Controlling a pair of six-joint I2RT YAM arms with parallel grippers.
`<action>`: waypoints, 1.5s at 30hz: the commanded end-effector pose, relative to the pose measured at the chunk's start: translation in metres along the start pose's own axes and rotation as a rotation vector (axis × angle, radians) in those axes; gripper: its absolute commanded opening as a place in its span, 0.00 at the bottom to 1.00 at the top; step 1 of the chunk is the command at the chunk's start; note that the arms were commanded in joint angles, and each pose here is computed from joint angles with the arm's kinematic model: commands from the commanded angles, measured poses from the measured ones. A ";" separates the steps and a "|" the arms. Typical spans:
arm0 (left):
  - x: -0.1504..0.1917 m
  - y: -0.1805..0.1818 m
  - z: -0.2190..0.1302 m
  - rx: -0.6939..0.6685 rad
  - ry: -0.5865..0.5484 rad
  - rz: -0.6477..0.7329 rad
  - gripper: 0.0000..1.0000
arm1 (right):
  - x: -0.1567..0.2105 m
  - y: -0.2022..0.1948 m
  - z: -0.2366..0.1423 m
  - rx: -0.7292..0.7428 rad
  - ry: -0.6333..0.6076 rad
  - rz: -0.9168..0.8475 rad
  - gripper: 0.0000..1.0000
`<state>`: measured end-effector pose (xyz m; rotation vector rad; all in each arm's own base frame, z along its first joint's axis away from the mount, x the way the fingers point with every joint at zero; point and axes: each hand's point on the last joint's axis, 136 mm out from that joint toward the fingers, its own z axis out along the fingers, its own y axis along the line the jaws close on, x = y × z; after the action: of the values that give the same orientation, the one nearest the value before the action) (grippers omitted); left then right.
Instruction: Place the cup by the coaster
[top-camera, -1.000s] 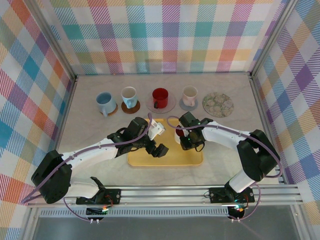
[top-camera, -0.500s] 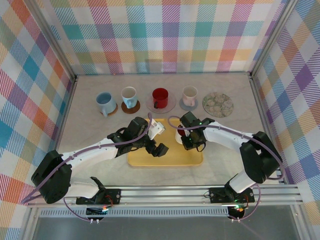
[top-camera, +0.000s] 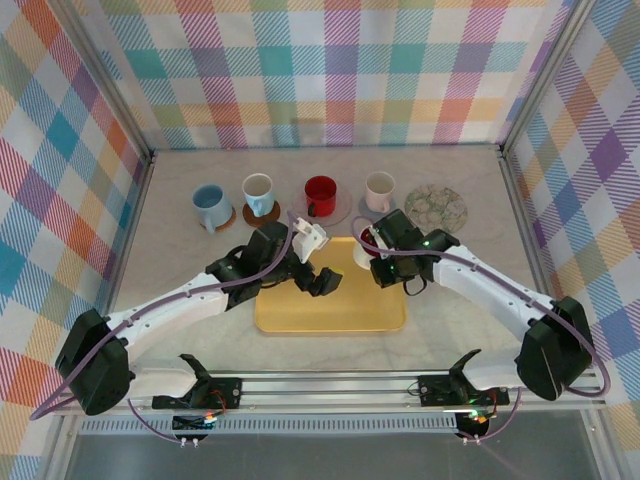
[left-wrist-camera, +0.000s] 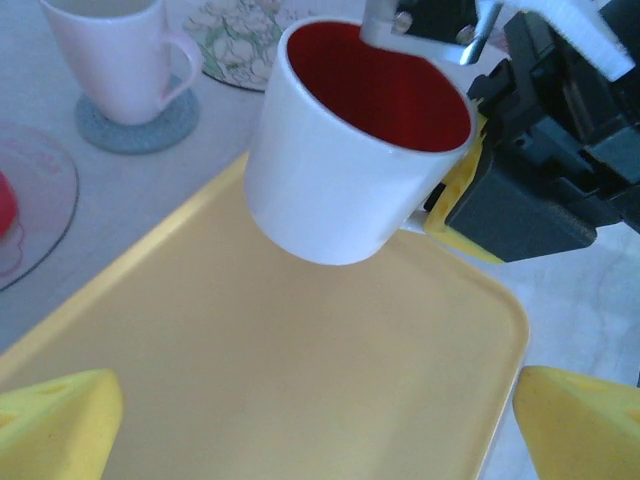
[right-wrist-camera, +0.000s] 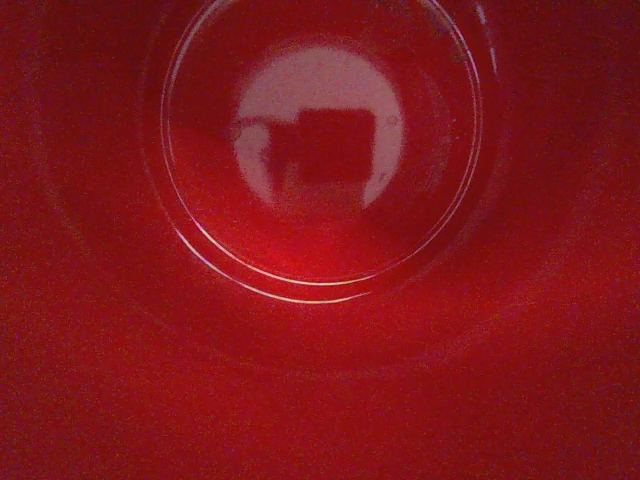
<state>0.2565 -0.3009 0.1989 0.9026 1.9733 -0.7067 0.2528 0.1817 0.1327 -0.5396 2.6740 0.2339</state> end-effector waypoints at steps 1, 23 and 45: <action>-0.039 0.000 -0.012 -0.033 -0.117 -0.008 1.00 | -0.028 -0.012 -0.028 0.025 -0.112 0.010 0.00; -0.063 0.042 0.062 -0.119 -0.142 0.018 1.00 | -0.096 -0.132 -0.022 0.292 -0.170 0.251 0.00; -0.063 0.043 0.135 -0.004 -0.114 0.049 1.00 | -0.123 -0.225 0.049 0.371 -0.097 0.321 0.00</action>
<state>0.3706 -0.3885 0.1639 0.8680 1.9238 -0.6817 0.4354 0.0341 0.0986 0.0029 2.7121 -0.1581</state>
